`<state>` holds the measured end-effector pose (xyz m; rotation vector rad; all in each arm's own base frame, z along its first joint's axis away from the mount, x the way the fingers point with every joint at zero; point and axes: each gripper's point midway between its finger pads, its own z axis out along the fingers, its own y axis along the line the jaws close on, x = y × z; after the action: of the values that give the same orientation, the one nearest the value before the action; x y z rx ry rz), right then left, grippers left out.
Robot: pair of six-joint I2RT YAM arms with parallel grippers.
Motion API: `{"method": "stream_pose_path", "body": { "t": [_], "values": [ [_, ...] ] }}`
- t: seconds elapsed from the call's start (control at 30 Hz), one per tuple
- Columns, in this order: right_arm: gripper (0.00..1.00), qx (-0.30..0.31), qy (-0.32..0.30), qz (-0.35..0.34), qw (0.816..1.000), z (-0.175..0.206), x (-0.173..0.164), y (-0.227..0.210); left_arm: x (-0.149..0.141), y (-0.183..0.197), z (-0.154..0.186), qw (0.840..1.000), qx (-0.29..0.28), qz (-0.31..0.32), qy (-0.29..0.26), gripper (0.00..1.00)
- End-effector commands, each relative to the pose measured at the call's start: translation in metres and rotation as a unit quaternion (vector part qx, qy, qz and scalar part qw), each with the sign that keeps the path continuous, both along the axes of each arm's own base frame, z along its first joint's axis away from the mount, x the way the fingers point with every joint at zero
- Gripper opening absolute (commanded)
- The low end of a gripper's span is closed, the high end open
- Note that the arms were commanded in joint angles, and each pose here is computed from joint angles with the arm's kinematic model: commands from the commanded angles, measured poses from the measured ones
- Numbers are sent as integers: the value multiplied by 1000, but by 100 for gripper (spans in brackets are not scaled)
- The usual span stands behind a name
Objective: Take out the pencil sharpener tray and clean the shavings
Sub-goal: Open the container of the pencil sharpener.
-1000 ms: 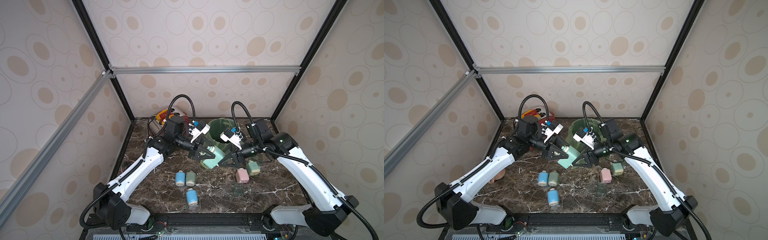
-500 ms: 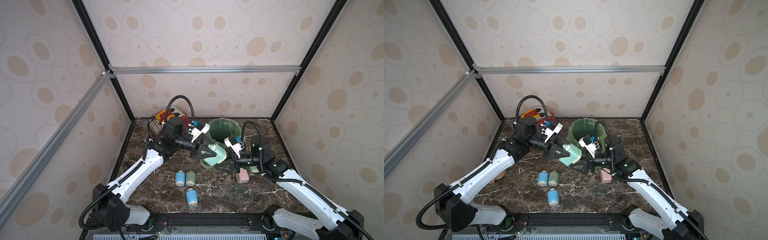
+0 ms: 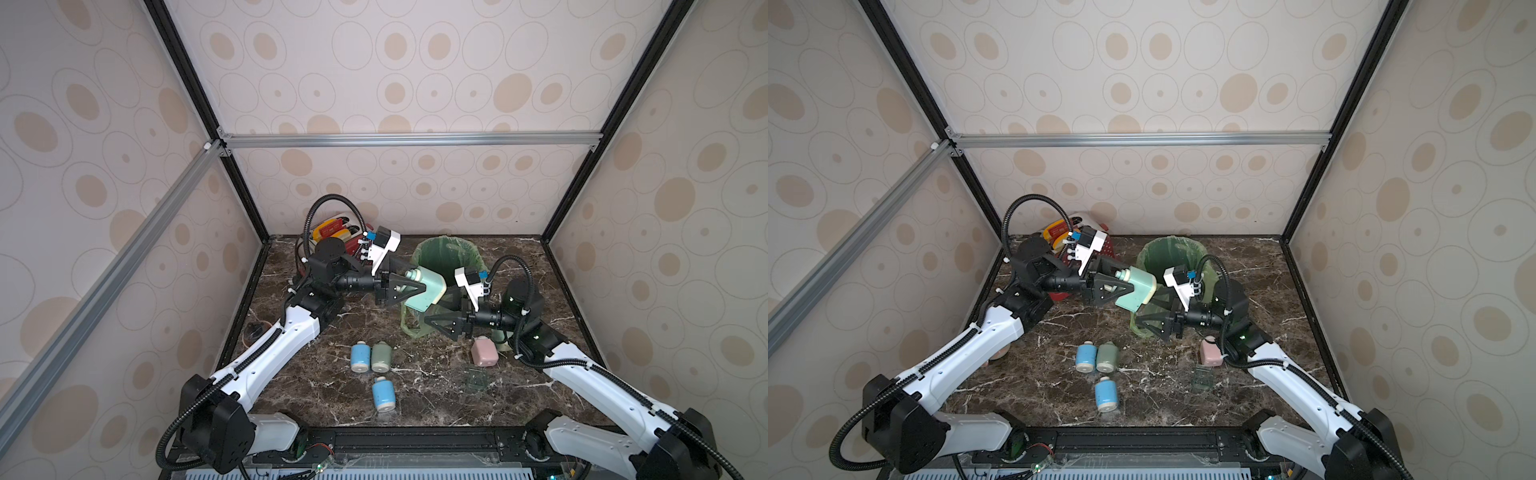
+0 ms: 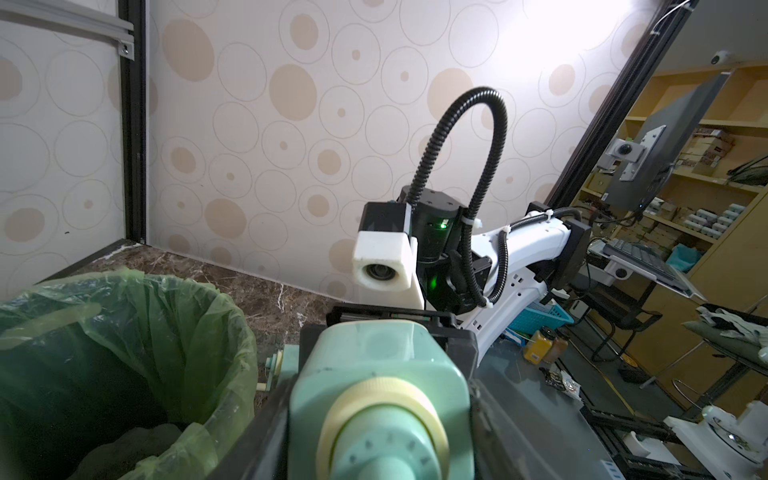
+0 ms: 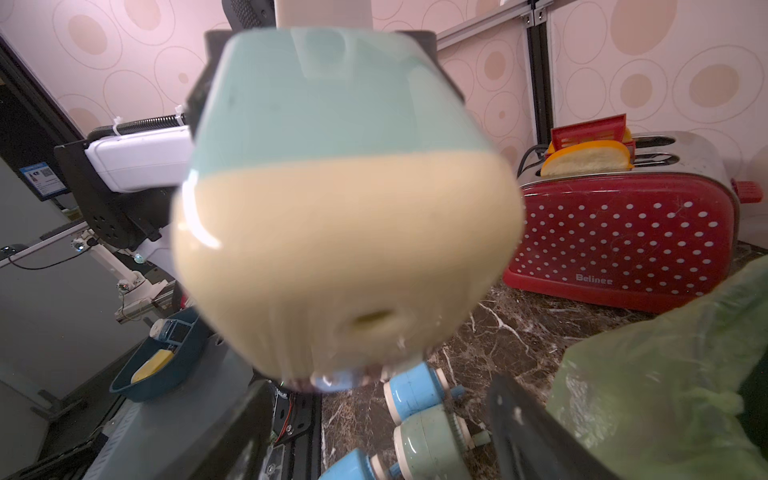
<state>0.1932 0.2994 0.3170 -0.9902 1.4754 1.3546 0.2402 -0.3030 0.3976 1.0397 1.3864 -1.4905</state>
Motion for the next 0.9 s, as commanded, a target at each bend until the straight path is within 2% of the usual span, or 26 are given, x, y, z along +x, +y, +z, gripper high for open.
{"method": "stream_pose_path", "body": {
  "t": [0.0,0.17,0.47,0.6,0.87],
  "values": [
    [84,25,-32,5,999,12,2,3,-10,5,33,998,-43,-16,-35,0],
    [84,29,-44,12,999,20,2,5,-14,6,26,998,-31,-35,-35,0],
    [87,-1,-31,22,999,12,9,10,7,8,-8,999,24,2,-24,0],
    [92,-13,-17,17,1000,5,16,12,19,12,-22,998,48,37,-22,0],
    [93,-18,-12,4,1000,0,29,5,35,20,-34,992,56,108,-32,0]
  ]
}}
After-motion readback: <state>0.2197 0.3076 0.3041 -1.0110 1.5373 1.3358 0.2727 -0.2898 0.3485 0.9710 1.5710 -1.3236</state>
